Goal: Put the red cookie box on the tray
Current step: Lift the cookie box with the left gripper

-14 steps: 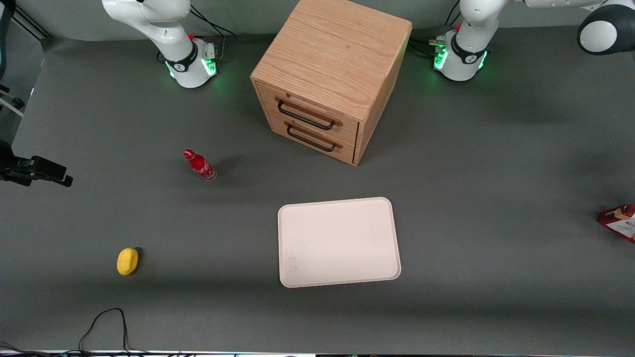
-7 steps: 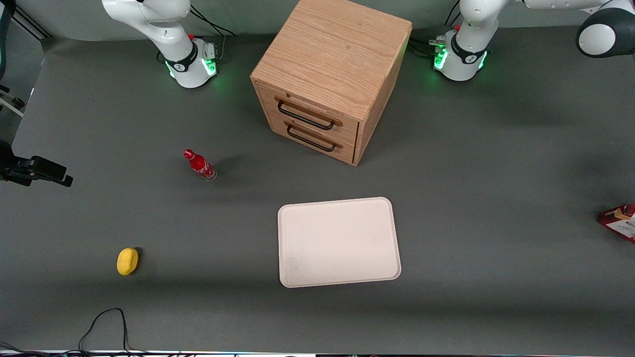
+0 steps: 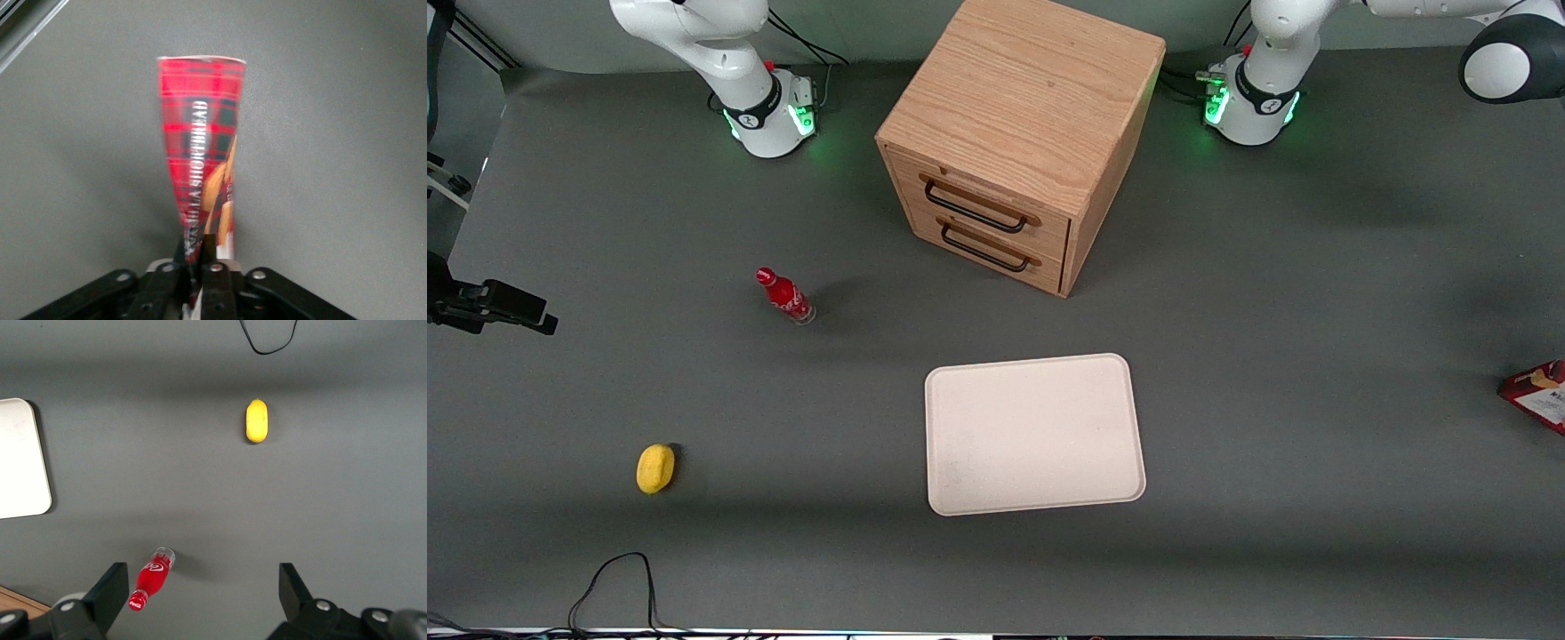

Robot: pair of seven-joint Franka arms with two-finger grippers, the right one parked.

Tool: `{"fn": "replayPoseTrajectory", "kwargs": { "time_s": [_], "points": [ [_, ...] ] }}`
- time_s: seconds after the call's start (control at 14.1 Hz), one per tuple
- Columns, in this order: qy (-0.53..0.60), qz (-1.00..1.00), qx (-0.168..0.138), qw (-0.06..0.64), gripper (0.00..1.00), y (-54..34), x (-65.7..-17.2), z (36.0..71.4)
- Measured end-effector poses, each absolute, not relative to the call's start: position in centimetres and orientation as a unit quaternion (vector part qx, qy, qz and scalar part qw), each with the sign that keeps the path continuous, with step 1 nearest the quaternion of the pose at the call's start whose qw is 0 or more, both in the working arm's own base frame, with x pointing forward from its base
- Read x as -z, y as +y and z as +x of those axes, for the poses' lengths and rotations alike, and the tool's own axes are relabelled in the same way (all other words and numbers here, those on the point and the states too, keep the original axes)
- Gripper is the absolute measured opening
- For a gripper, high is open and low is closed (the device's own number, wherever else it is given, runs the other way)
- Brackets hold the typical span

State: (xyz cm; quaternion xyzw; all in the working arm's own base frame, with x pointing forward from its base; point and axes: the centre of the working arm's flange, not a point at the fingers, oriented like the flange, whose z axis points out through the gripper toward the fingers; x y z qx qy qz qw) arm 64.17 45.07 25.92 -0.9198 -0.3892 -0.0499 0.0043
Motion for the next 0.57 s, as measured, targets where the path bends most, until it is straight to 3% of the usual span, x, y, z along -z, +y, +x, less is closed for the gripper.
{"fn": "replayPoseTrajectory", "kwargs": {
  "time_s": [0.28,0.57],
  "points": [
    [-0.389,-0.920,0.053,0.005,0.02,45.2,-27.6,64.4],
    [-0.390,-0.920,0.043,0.005,0.02,45.0,-38.6,63.7]
  ]
}}
